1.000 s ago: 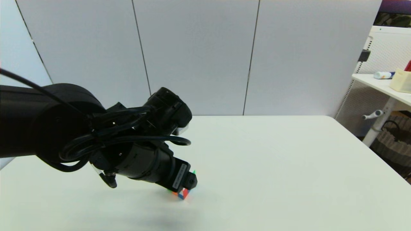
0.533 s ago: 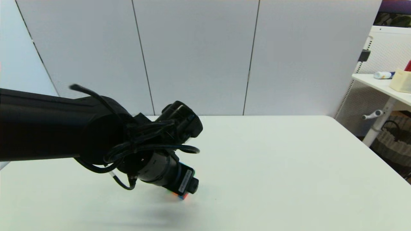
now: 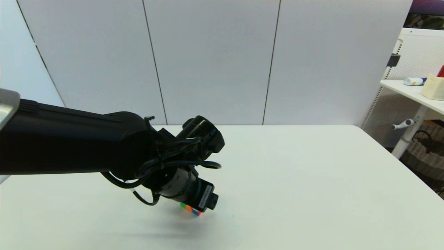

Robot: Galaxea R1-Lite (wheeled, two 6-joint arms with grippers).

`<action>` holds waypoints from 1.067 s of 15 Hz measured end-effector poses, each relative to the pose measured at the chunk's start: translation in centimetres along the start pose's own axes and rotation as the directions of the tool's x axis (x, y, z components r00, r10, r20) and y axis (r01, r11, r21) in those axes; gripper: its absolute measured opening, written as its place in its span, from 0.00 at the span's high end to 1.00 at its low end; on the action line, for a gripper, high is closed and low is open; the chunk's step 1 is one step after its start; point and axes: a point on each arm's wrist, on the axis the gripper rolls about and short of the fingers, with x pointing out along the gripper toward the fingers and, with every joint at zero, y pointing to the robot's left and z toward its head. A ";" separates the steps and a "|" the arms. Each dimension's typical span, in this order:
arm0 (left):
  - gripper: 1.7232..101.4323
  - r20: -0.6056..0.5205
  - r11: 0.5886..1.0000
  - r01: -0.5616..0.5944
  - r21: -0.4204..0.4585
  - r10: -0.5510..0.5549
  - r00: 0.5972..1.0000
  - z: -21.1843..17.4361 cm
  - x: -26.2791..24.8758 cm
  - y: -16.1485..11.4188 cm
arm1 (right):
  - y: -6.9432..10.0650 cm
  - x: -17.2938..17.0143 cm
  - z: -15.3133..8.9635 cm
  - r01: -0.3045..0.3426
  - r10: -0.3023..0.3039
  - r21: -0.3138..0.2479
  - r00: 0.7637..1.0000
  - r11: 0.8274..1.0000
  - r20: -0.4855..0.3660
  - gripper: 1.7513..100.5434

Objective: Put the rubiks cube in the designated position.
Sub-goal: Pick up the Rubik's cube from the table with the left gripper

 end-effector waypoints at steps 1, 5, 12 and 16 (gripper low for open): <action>0.04 -0.003 1.000 -0.003 -0.001 0.003 1.000 0.0 0.1 0.1 | 0.0 0.0 0.0 0.000 0.000 0.000 1.000 1.000 0.000 0.03; 0.04 -0.013 1.000 -0.006 0.000 0.006 1.000 0.0 0.5 0.1 | 0.0 0.0 0.0 0.000 0.000 0.000 1.000 1.000 0.000 0.03; 0.04 -0.019 0.999 -0.046 0.003 0.047 0.999 0.1 1.7 -0.1 | 0.0 0.0 0.0 0.000 0.000 0.000 1.000 1.000 0.000 0.03; 0.04 -0.029 0.999 -0.053 0.002 0.053 0.998 0.1 2.1 -0.2 | 0.0 0.0 0.0 0.000 0.000 0.000 1.000 1.000 0.000 0.03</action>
